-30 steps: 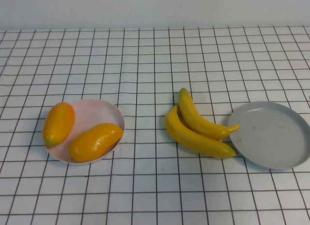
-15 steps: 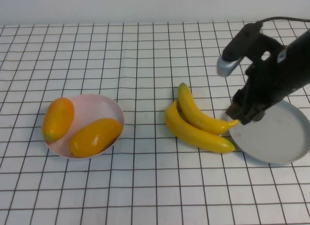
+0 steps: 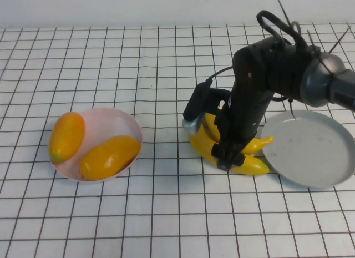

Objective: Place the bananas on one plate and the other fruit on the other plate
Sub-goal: Put another type of fruit in the right plate

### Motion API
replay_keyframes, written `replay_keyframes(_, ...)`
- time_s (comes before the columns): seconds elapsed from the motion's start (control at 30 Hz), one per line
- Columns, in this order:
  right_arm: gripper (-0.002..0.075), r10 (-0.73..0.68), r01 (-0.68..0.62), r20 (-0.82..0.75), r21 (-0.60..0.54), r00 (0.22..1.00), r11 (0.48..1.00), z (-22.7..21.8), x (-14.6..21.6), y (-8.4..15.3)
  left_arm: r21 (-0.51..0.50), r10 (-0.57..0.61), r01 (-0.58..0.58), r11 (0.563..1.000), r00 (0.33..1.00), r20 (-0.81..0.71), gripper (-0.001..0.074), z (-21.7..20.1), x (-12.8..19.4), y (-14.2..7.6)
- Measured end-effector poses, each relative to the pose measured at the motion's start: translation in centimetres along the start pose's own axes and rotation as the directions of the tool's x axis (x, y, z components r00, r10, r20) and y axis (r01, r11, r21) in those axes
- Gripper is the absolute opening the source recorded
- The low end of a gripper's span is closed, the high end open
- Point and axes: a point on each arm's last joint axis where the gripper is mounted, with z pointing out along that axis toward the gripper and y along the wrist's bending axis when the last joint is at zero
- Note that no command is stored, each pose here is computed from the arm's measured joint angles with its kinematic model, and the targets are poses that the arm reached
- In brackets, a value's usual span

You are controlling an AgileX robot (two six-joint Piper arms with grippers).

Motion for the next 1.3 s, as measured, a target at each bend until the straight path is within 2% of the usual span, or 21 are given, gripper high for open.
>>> replay_keyframes(0.47,0.0386,0.036,-0.038,-0.043,-0.049,0.998,0.998,3.1,-1.1,-0.4,0.0,0.0,0.0,1.0,1.0,0.0,-0.0004,0.0,0.0,0.0)
replay_keyframes(0.57,0.0314,0.082,-0.083,-0.04,-0.043,0.996,0.996,3.0,-1.2,-0.5,0.0,0.0,0.0,1.0,1.0,0.0,-0.0004,0.0,0.0,0.0)
replay_keyframes(0.7,0.0308,0.193,-0.195,-0.067,-0.02,0.979,0.981,1.7,-1.4,-0.9,0.0,0.0,0.0,1.0,1.0,0.0,-0.0003,0.0,0.0,0.0)
replay_keyframes(0.83,0.0308,0.255,-0.254,-0.057,0.02,0.965,0.967,-1.4,-0.9,-1.1,0.0,0.0,0.0,1.0,1.0,0.0,-0.0004,0.0,0.0,0.0)
replay_keyframes(0.97,0.0308,0.361,-0.361,-0.009,0.05,0.932,0.931,-5.5,1.7,-1.9,0.0,0.0,0.0,1.0,1.0,0.0,-0.0004,0.0,0.0,0.0)
replay_keyframes(1.07,0.0308,0.476,-0.475,0.001,0.072,0.88,0.877,-7.8,6.0,-3.5,0.0,0.0,0.0,1.0,1.0,0.0,-0.0003,0.0,0.0,0.0)
replay_keyframes(1.3,0.0308,0.695,-0.688,-0.064,0.102,0.716,0.718,-6.7,15.1,-7.9,0.0,0.0,0.0,1.0,1.0,0.0,-0.0003,0.0,0.0,0.0)
